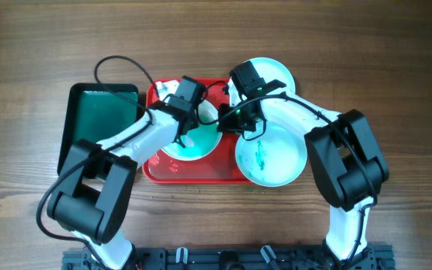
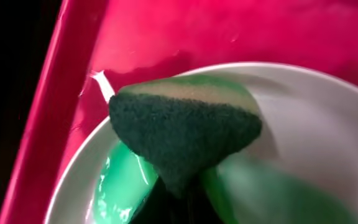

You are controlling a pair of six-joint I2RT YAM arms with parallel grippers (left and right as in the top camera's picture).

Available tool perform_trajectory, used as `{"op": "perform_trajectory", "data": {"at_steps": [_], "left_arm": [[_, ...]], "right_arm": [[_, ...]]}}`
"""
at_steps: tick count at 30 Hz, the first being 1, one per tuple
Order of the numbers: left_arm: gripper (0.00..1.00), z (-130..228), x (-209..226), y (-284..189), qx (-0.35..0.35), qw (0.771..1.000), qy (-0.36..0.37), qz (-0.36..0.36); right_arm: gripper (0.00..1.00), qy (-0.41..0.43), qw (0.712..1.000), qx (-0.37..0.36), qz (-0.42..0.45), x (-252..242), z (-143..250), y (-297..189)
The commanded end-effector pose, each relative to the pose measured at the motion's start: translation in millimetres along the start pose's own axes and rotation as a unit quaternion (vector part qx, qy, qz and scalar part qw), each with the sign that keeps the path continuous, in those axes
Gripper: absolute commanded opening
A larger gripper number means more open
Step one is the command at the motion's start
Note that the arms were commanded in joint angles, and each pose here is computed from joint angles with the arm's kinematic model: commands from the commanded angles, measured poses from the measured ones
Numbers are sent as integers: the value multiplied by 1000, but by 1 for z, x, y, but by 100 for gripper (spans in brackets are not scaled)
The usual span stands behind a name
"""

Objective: Clean dirty plates on tray and stack at the side
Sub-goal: 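Scrub the white plate with the sponge while right gripper holds its rim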

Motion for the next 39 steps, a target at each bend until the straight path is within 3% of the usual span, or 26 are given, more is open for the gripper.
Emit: {"op": "perform_trajectory", "data": {"at_steps": [1, 2, 4, 7, 8, 13, 15, 22, 26, 30, 34, 37, 39], "left_arm": [[4, 53, 9, 18, 123, 992, 25, 11], [4, 72, -9, 10, 180, 978, 58, 86], [4, 88, -31, -3, 223, 952, 96, 185], [4, 99, -60, -26, 247, 904, 140, 321], [4, 98, -62, -27, 245, 900, 142, 331], [4, 74, -71, -19, 179, 911, 149, 339], [4, 60, -70, -11, 148, 927, 133, 317], [4, 15, -28, 20, 45, 989, 50, 130], [4, 13, 9, 26, 39, 999, -8, 21], [4, 28, 26, 26, 73, 997, -33, -17], [4, 55, 22, 20, 146, 989, -17, 11], [4, 83, -6, 4, 232, 963, 42, 135], [4, 97, -26, -12, 270, 932, 77, 231]], "right_arm": [[4, -2, 1000, 9, 26, -15, 5, 8], [4, -2, 1000, 9, 26, -15, 5, 8], [4, -2, 1000, 9, 26, -15, 5, 8], [4, -2, 1000, 9, 25, -15, 5, 8], [4, -2, 1000, 9, 25, -15, 5, 8], [4, 1, 1000, 17, 24, -15, 8, 8], [4, 2, 999, 19, 26, -15, 9, 8], [4, 4, 999, 22, 28, -16, 10, 8], [4, 4, 999, 21, 29, -17, 10, 8], [4, 3, 999, 20, 29, -17, 10, 8], [4, 3, 999, 19, 29, -16, 9, 8], [4, 2, 999, 18, 30, -17, 9, 8], [4, 2, 999, 18, 30, -17, 9, 8]]}}
Point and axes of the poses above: each gripper's point midway between its finger pads, its own y axis out along the fingers, its own x axis along the line the jaws close on, z = x × y, the point moved 3 cm from there along -y, back along the fingers, and after that the axes turned 11 degrees about y, right-handed, at the moved point
